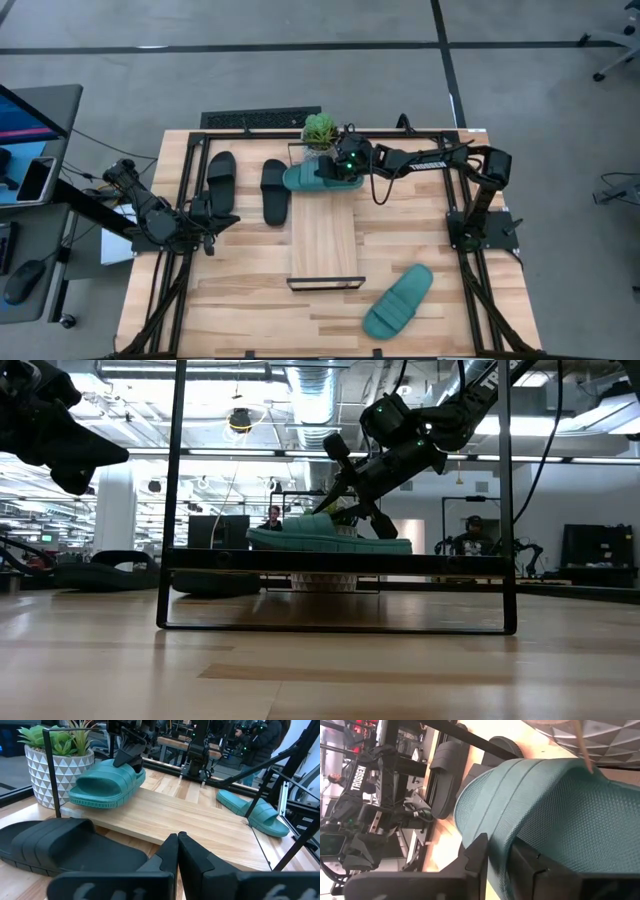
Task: Pick and place slides into the shelf
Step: Put the top green slide on the shelf
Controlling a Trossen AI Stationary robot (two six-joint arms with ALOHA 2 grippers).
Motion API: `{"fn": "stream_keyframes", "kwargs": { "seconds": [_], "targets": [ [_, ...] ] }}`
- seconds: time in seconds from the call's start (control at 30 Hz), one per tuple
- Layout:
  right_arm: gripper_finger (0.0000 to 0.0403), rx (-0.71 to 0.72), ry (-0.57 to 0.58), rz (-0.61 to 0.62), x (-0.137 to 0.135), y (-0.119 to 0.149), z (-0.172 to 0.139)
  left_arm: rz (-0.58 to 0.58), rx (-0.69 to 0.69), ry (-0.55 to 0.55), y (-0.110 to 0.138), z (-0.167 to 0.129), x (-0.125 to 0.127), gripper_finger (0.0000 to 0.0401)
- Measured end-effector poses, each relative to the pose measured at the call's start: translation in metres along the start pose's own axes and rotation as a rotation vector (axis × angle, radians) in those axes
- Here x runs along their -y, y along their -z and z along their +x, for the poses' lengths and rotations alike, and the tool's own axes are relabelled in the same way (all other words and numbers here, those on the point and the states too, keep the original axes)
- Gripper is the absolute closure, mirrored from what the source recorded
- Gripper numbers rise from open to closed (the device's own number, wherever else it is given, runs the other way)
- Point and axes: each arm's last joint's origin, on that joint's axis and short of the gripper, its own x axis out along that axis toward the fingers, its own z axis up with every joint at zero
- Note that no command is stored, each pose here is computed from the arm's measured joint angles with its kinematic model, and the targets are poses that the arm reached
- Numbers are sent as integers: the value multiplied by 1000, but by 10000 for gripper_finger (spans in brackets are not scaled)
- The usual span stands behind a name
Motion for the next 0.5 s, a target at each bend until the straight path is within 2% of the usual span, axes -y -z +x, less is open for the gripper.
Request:
{"fn": "stream_keyframes", "kwargs": {
  "seconds": [0.5],
  "targets": [
    [329,-9,4,2,4,1,4,0,0,0,0,0,0,401]
  ]
}}
